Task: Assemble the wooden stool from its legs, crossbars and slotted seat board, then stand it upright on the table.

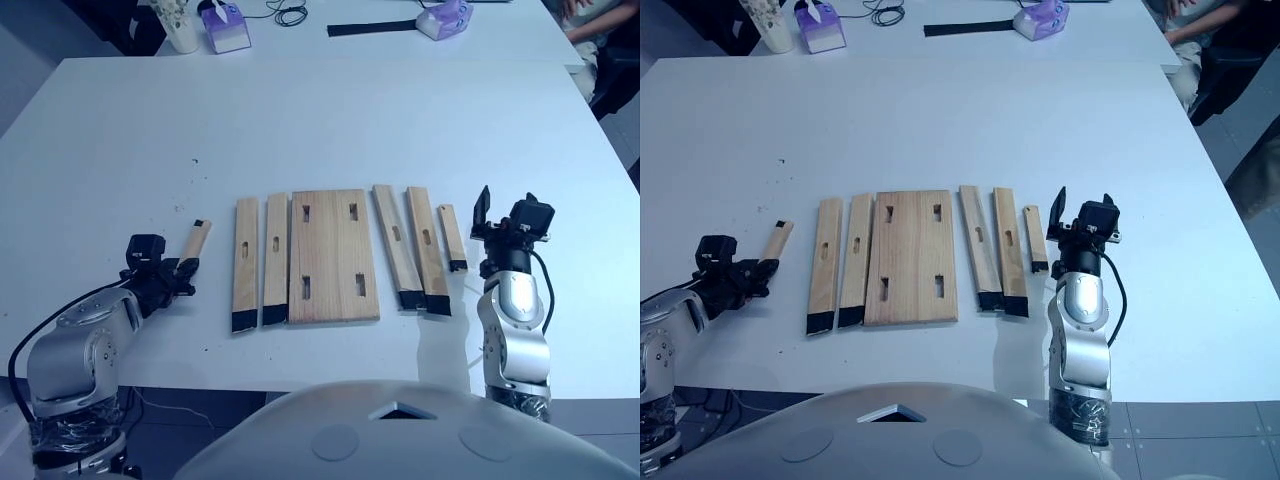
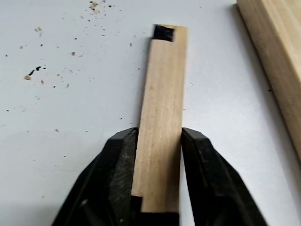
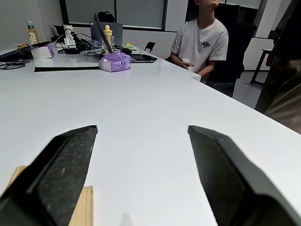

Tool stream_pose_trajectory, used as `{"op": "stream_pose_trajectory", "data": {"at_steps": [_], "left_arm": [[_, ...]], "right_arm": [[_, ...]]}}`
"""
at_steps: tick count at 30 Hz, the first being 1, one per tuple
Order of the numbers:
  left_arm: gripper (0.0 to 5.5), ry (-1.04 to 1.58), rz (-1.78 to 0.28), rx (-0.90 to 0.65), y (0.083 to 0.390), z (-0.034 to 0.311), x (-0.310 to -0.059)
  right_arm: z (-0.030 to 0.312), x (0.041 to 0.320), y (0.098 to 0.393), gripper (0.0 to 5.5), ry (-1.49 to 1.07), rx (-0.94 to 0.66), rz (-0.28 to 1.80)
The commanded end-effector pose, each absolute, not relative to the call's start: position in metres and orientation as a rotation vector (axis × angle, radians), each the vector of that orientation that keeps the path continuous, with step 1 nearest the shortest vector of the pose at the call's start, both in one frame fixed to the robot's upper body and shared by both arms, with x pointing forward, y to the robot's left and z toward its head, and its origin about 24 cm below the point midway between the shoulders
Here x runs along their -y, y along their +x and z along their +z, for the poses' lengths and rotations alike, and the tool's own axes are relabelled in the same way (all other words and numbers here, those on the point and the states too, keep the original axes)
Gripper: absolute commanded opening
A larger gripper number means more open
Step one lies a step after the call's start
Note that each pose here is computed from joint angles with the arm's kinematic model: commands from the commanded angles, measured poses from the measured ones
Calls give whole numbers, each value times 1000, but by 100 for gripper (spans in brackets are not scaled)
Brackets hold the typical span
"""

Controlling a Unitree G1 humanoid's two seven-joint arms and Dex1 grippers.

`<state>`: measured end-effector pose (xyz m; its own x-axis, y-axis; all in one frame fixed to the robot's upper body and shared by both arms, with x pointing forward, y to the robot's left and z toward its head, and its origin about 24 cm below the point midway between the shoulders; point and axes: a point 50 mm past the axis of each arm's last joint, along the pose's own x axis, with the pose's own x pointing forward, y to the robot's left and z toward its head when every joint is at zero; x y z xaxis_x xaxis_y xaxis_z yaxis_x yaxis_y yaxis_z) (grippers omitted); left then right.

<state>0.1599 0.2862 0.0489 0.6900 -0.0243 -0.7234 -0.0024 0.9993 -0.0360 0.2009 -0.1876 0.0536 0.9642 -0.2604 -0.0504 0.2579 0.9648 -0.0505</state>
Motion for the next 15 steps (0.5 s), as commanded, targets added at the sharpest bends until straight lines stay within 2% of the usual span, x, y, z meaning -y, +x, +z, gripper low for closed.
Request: {"op": "stream_pose_trajectory", "data": {"at_steps": [1, 5, 8, 12, 15], "left_arm": [[130, -95, 47, -941, 154, 25, -294], [130, -109, -67, -596, 209, 70, -277], [130, -133, -118, -383, 235, 105, -269], [130, -127, -260, -105, 254, 159, -250], [130, -176, -457, 61, 257, 196, -224]], "right_arm": [[55, 191, 205, 358, -46, -55, -262], [62, 197, 214, 358, -64, -28, -253], [68, 204, 221, 358, -90, -7, -238], [85, 221, 236, 358, -144, 35, -170], [117, 219, 253, 358, -100, 134, 28]]}}
